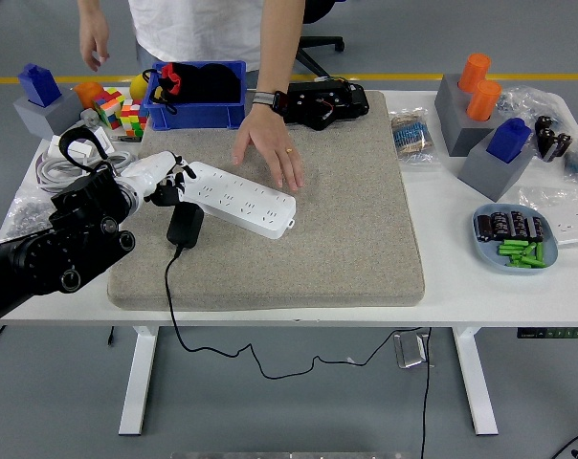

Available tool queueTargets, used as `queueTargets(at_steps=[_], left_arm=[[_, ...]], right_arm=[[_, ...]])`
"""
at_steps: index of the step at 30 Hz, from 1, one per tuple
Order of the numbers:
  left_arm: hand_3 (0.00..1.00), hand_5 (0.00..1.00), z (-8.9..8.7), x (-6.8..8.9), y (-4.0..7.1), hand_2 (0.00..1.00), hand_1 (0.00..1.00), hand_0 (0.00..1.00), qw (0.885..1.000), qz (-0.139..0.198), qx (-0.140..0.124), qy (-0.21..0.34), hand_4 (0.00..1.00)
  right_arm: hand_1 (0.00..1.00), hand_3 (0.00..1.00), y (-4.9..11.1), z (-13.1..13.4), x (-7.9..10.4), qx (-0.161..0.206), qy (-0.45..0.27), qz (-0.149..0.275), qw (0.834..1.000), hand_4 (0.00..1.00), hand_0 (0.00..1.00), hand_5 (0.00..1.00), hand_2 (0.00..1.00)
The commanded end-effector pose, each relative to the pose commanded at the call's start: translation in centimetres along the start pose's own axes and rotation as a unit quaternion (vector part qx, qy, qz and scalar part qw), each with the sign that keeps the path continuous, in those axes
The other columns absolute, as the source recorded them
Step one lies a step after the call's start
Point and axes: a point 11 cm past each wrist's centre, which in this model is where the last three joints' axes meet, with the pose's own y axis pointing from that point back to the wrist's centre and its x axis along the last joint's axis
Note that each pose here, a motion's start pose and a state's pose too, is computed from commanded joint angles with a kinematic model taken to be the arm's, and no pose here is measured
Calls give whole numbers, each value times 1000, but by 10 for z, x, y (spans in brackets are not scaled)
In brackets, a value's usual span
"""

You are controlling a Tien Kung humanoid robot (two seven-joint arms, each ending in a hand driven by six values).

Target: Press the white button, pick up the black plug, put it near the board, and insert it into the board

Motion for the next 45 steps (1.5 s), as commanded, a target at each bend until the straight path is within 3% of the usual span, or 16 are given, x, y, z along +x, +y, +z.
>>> queueTargets(at_steps=[25,45], left_arm=[[678,2,7,-4,-9,59,7,2,999,-2,17,-38,2],[676,2,18,-8,-12,59,6,2,996,-4,13,-84,2]], right_arm=[[824,836,0,1,-6,-2,17,-7,1000,852,842,650,870],[821,834,0,-1,-7,-1,16,-8,1000,849,839,645,867]])
